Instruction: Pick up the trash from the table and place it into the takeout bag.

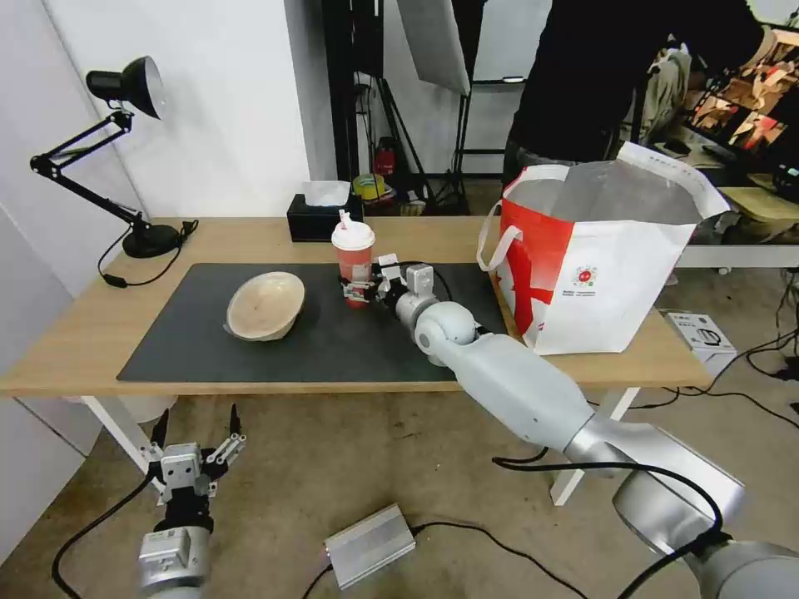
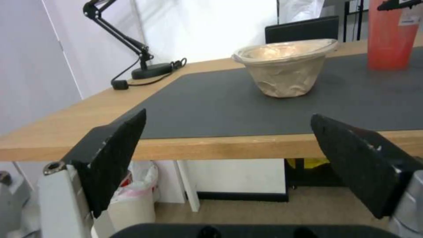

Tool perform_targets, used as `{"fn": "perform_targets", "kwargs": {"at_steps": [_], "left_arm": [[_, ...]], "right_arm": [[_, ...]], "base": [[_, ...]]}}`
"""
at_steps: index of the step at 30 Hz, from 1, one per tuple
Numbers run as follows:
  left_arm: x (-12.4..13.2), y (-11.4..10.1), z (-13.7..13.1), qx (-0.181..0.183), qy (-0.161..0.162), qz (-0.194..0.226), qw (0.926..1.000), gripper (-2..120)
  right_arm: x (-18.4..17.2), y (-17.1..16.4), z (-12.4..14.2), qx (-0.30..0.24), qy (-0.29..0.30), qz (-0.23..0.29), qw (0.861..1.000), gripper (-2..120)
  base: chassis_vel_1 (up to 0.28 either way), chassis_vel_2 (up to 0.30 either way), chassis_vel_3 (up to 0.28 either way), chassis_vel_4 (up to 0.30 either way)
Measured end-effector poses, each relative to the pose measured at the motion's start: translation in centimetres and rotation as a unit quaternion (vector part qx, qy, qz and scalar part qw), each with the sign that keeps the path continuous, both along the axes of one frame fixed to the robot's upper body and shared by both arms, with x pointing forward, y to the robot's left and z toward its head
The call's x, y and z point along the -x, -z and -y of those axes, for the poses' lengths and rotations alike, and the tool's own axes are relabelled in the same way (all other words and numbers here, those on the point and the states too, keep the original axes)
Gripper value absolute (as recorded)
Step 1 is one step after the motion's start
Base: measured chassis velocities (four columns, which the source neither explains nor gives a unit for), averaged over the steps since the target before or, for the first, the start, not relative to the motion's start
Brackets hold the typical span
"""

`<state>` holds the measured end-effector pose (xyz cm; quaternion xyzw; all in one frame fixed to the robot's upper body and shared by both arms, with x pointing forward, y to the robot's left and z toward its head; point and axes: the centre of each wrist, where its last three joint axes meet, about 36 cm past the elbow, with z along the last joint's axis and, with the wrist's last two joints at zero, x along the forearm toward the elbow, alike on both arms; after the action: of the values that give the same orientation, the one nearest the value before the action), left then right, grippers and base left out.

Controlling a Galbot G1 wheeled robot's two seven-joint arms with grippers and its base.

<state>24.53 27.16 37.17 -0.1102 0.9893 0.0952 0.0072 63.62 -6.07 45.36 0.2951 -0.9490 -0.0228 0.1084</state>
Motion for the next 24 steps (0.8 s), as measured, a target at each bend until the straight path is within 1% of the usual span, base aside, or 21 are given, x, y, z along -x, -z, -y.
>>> {"fn": "perform_targets", "kwargs": {"at_steps": [11,24], "left_arm": [[-0.1,0.0,0.0,0.0,0.0,0.001,1.0,100],[-0.2,0.2,0.0,0.002,0.0,0.0,1.0,100]], "right_arm": [[-0.5,0.1,-0.8,-0.001,-0.003,0.0,1.0,100],[-1.6,0.7,-1.1,0.004,0.002,0.004,1.0,100]], "base": [[0.0,0.0,0.0,0.0],[0.0,0.0,0.0,0.0]]}}
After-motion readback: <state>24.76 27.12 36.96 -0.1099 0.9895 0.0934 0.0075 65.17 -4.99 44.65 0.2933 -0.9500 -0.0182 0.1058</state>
